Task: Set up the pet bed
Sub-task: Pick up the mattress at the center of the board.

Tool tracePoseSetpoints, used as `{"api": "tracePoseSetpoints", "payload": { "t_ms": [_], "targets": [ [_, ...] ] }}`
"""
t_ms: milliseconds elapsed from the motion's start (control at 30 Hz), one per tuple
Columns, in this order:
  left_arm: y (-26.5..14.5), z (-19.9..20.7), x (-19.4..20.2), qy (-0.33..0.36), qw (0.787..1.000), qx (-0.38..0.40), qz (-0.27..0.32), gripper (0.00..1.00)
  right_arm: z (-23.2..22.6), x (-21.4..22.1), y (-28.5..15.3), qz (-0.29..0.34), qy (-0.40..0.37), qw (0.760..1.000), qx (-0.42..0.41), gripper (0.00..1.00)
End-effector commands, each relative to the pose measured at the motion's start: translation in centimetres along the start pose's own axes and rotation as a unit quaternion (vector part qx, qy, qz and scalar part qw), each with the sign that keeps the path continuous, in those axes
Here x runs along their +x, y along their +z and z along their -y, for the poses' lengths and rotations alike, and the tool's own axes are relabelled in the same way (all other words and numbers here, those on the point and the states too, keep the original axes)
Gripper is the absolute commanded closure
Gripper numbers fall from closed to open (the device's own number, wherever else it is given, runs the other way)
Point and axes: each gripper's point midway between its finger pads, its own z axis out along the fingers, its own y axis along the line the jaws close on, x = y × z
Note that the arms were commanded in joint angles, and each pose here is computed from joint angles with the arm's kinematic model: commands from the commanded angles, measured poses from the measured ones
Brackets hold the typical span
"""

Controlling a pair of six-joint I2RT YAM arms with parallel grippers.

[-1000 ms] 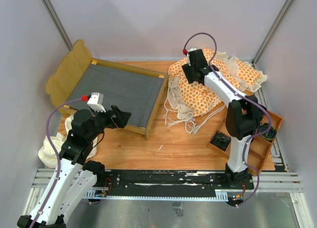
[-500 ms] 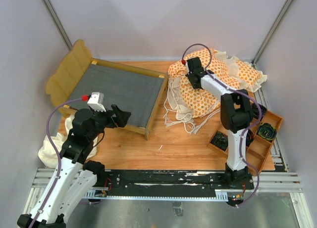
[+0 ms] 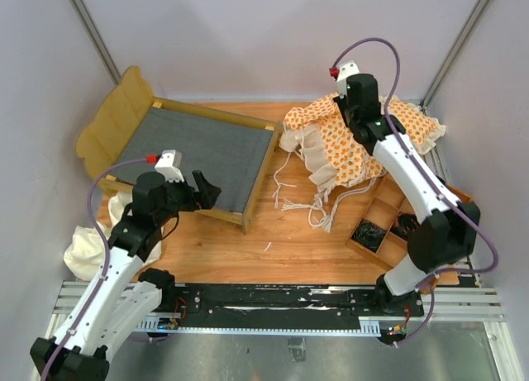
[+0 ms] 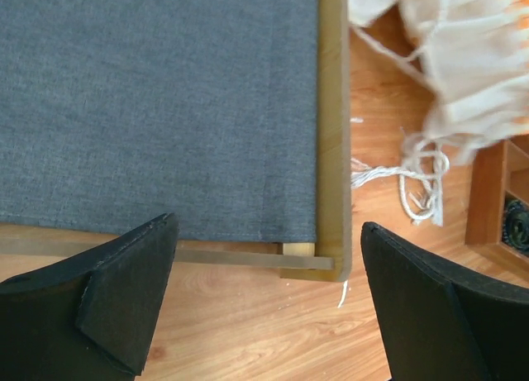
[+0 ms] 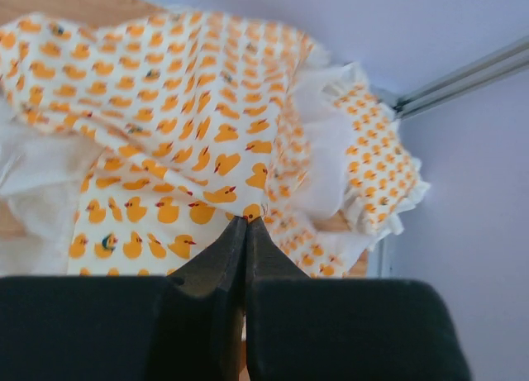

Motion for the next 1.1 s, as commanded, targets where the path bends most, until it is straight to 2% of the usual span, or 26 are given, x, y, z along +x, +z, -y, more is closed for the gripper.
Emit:
{"api": "tracePoseSetpoints", "payload": {
  "t_ms": [0, 267, 433, 567, 733, 900, 1067],
  "targets": [
    [1.2, 0.4, -1.6, 0.000, 1.000, -0.013, -0.006, 0.06, 3.4, -4.3, -6.1, 0.070, 0.005, 0.996, 0.048, 1.00],
    [4.9, 5.1, -6.0, -0.003, 0.998, 0.056, -0.015, 0.12, 9.6, -8.7, -16.3, 0.162, 0.071, 0.979, 0.101, 1.00],
    [9.0, 7.3, -5.2, 0.048, 0.997, 0.048, -0.042, 0.16, 12.5, -8.7, -21.2, 0.194, 0.102, 0.966, 0.134, 1.00],
    [12.7, 8.6, -4.6, 0.060, 0.995, 0.042, -0.065, 0.18, 14.0, -8.5, -25.3, 0.225, 0.130, 0.956, 0.134, 1.00],
    [17.0, 9.1, -3.8, 0.080, 0.993, 0.032, -0.075, 0.22, 15.4, -7.2, -28.3, 0.242, 0.145, 0.947, 0.150, 1.00],
    [20.1, 9.8, -2.1, 0.095, 0.990, 0.040, -0.094, 0.25, 15.6, -4.3, -29.4, 0.218, 0.159, 0.950, 0.158, 1.00],
    [22.9, 11.0, -0.3, 0.115, 0.985, 0.048, -0.120, 0.28, 15.7, -3.1, -30.9, 0.222, 0.174, 0.947, 0.152, 1.00]
  ]
}}
